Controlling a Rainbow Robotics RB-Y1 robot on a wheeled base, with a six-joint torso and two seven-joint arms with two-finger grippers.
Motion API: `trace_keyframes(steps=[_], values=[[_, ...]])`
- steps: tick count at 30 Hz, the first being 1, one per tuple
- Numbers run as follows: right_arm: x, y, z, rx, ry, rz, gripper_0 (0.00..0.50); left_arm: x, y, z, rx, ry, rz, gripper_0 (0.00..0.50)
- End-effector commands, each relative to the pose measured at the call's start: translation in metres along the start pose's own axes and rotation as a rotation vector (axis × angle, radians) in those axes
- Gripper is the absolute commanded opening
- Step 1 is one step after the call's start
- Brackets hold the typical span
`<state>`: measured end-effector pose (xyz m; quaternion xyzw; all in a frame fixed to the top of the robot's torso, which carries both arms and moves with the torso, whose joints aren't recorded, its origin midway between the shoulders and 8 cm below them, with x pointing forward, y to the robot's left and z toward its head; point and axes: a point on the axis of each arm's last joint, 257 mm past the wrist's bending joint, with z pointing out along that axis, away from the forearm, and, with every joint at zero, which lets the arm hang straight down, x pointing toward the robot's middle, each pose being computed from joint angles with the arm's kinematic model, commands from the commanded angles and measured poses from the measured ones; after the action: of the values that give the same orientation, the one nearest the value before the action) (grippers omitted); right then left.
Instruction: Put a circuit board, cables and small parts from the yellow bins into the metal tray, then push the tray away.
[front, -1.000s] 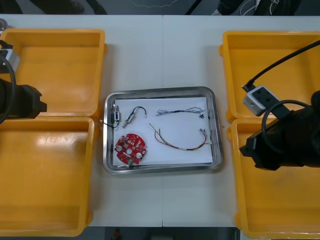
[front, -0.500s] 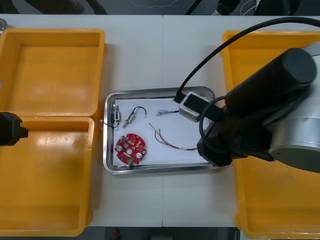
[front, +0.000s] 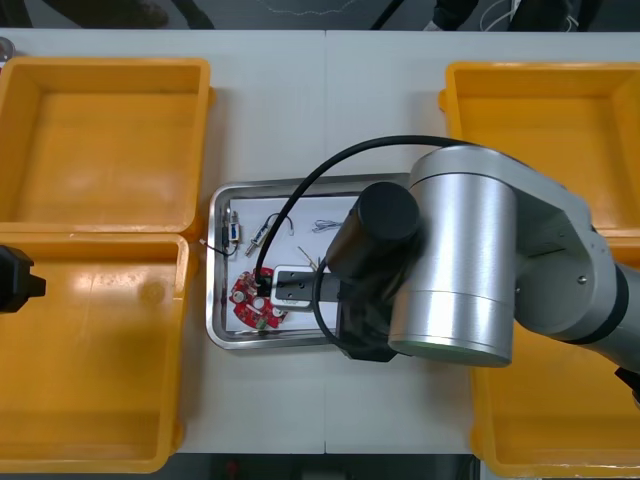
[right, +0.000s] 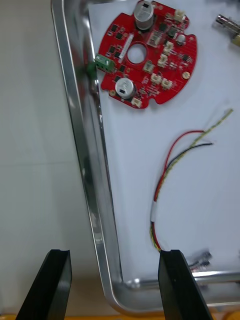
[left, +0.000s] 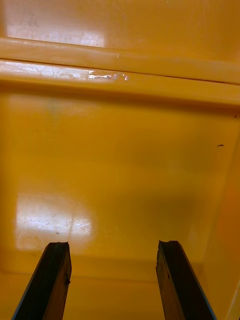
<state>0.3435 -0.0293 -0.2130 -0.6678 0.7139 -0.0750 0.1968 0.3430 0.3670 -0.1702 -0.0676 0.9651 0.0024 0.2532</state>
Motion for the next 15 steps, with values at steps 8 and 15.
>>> trace_keyframes(steps=[8,15], values=[[-0.042,0.019,0.033,-0.001,-0.056,-0.142,0.5,-0.006,0.011,-0.014,-0.036,-0.028,0.122,0.5],[-0.045,0.016,0.051,0.043,-0.034,-0.196,0.5,-0.006,0.011,-0.014,-0.036,-0.028,0.122,0.5]])
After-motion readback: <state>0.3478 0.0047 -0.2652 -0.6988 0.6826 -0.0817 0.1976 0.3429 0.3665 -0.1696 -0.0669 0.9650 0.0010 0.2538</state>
